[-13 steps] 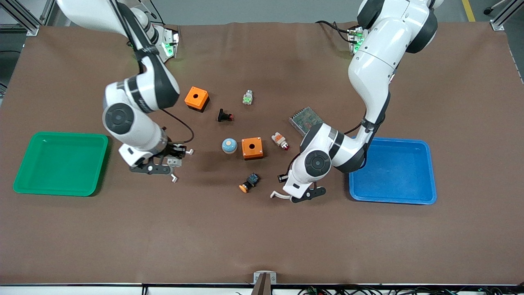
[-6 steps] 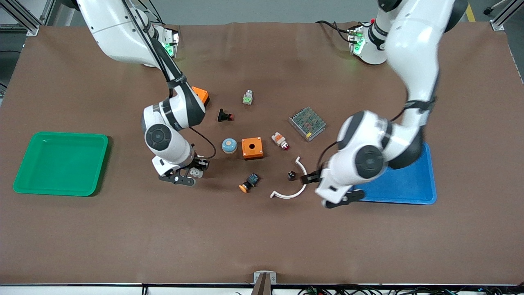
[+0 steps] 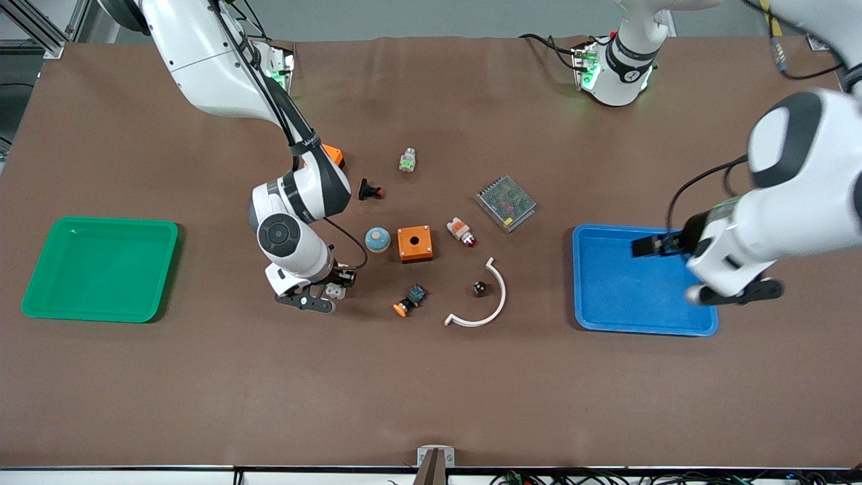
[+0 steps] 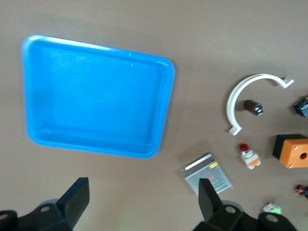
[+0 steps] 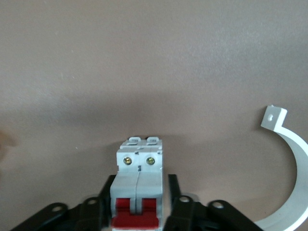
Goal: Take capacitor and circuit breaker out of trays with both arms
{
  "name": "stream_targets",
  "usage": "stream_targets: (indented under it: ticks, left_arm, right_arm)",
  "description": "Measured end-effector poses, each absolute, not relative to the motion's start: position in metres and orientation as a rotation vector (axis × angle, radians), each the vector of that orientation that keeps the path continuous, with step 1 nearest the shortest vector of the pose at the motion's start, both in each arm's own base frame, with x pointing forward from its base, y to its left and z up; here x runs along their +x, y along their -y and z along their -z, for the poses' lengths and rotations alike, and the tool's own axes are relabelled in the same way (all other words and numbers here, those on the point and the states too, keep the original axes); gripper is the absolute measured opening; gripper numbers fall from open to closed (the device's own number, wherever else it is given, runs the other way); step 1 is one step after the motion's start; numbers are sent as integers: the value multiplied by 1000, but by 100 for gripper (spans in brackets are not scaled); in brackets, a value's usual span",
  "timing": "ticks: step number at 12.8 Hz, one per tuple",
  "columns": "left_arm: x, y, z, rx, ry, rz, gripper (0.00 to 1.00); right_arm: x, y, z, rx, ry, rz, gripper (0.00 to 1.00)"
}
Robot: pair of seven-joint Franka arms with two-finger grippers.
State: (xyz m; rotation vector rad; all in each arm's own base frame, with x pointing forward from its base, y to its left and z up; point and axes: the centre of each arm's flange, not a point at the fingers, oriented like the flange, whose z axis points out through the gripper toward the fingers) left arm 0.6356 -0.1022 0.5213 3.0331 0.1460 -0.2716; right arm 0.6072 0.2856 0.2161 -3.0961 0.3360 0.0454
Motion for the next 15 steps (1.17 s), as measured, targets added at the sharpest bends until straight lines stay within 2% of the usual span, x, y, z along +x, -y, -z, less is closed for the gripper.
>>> stream_targets:
  ticks: [4,6,9,15]
  left_arm:
    - [595,47,-553,3047,-146,224,100]
    - [582,41,-565,3054,-153,161,100]
    - [567,39,-585,3091,-153,87,100]
    - [566,38,-598,3098,-153,28,100]
  right_arm:
    - [629,-284,-259,-3128,-276,-128,99]
    - [646,-262,-302,-3150,-172,-231,100]
    - [660,-178,-378,-3131,-84,-347,100]
    - [620,-43,-510,-3122,-60,-444,100]
